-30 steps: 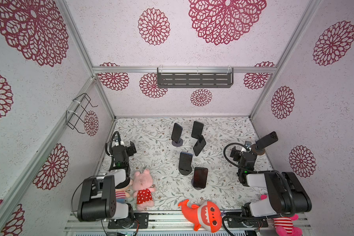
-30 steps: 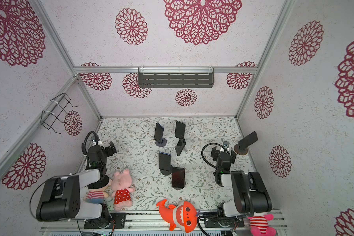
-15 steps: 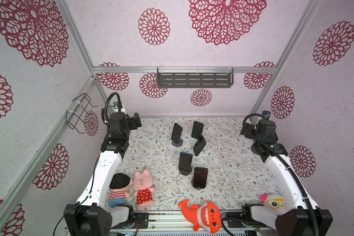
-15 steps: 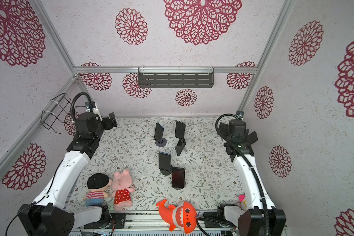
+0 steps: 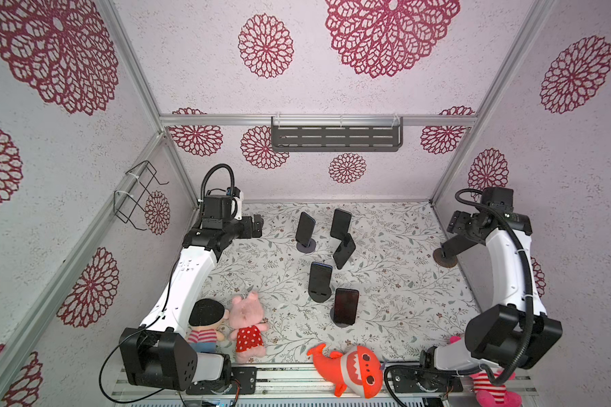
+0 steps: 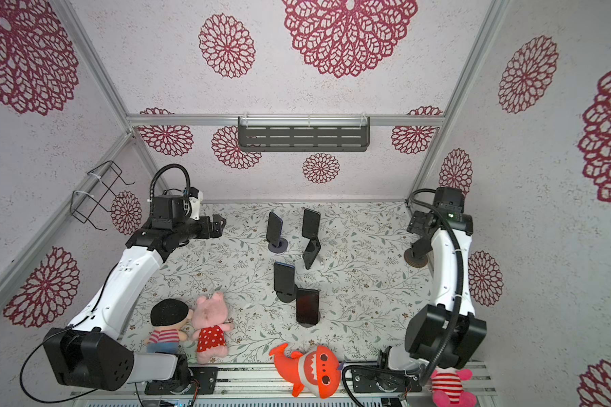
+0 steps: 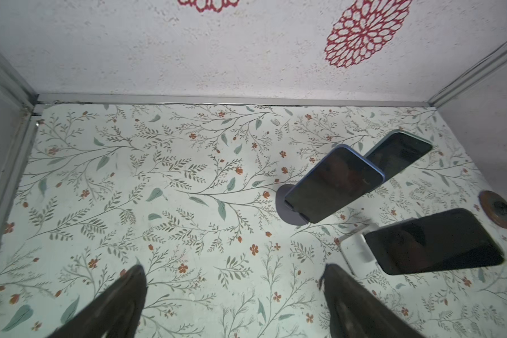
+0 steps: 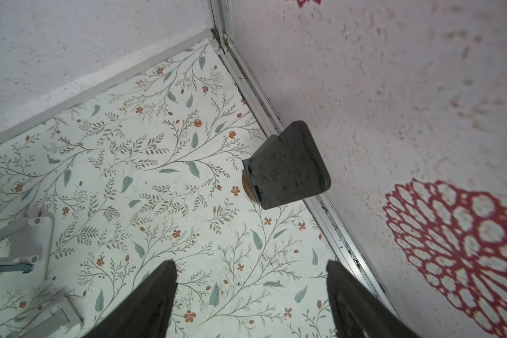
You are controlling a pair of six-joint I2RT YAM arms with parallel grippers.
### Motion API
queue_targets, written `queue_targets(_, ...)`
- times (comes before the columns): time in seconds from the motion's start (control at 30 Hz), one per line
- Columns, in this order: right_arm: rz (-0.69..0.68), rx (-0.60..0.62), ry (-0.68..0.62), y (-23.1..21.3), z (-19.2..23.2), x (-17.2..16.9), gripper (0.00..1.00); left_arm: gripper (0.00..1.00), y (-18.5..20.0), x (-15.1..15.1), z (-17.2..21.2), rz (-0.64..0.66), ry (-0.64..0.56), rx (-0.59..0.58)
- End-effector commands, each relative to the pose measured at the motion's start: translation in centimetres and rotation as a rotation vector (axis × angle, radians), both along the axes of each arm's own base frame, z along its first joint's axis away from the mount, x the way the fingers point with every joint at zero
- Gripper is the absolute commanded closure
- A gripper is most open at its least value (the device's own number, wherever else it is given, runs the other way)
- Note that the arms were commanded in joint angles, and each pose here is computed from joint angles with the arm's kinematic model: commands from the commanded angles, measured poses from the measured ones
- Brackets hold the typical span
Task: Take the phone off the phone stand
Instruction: 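Move the right gripper to the corner black phone while the left arm rises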
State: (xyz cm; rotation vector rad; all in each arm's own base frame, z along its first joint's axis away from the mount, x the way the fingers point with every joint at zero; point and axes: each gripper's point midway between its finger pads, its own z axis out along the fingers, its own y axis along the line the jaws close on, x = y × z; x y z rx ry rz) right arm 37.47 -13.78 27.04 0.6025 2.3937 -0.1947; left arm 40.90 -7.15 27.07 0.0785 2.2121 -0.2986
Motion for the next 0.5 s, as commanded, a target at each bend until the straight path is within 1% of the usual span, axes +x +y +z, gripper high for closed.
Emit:
queue_targets(0.0, 0.018, 0.029, 0.065, -0.9, 0.0, -1.2, 0.18, 0.02, -1.2, -0.1, 1.1, -0.069, -0.045, -0.060)
queue_targets(0.1, 0.016, 0.035, 0.073, -2.0, -0.3, -1.1, 0.19, 0.02, -1.4, 0.1, 0.4, -0.083, -0.014, -0.074)
queue_targets(0.23, 0.016, 0.023, 0.097, -3.1, -1.7, -1.4, 0.18, 0.02, -1.7, 0.0, 0.3, -0.105, -0.004, -0.089)
queue_targets(0.33, 0.023, 0.060, 0.114, -3.6, -3.4, -1.9, 0.18, 0.02, -1.9, -0.2, 0.5, -0.122, -0.011, -0.082)
queue_targets(0.47, 0.036, 0.082, 0.118, -3.9, -4.4, -1.7, 0.17, 0.02, -2.1, -0.4, 0.7, -0.145, -0.021, -0.074)
